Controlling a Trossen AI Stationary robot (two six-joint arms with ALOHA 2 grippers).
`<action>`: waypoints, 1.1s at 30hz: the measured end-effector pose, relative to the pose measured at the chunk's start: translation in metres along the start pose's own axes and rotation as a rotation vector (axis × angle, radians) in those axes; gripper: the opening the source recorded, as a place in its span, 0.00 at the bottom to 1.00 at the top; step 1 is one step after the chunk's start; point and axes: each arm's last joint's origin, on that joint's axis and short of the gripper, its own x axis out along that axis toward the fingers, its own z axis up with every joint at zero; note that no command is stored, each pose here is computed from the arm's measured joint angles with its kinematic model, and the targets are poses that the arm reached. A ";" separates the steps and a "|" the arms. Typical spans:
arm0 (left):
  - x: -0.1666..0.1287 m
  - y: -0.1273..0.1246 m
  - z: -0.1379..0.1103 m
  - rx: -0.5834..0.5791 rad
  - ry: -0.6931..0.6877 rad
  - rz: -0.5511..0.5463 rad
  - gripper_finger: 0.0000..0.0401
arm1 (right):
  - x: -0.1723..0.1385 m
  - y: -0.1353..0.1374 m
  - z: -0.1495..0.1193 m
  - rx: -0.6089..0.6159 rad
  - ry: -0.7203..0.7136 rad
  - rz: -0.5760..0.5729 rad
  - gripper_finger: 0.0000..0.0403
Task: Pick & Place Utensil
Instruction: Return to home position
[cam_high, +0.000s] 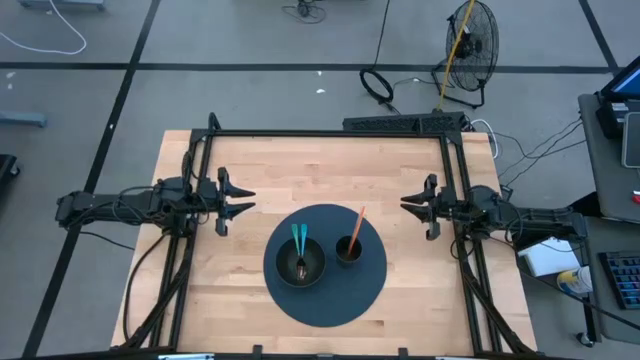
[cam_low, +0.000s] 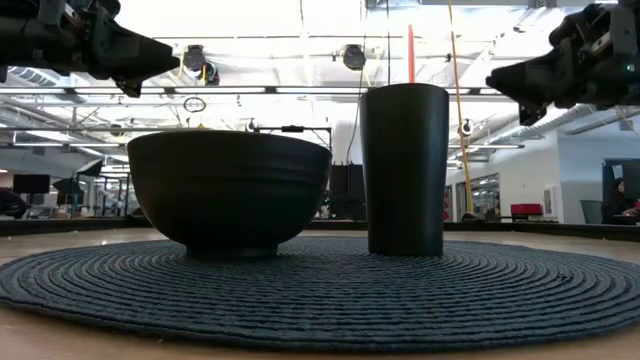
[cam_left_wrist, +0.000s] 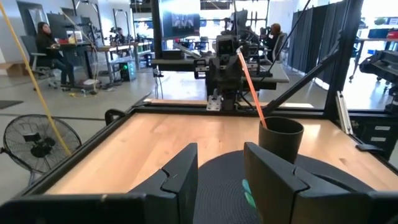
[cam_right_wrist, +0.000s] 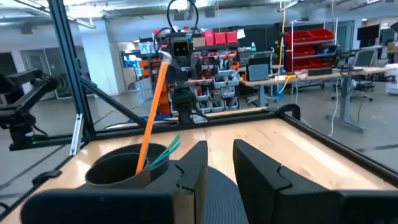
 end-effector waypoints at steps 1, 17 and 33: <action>0.000 0.000 0.000 0.005 0.000 0.000 0.34 | 0.000 0.000 -0.001 0.004 0.006 0.000 0.17; 0.000 -0.001 -0.042 0.013 -0.049 -0.002 0.34 | 0.000 -0.001 -0.008 0.009 0.071 -0.003 0.17; -0.019 -0.001 -0.036 0.069 -0.130 -0.001 0.34 | 0.000 -0.001 -0.008 -0.007 0.078 -0.002 0.16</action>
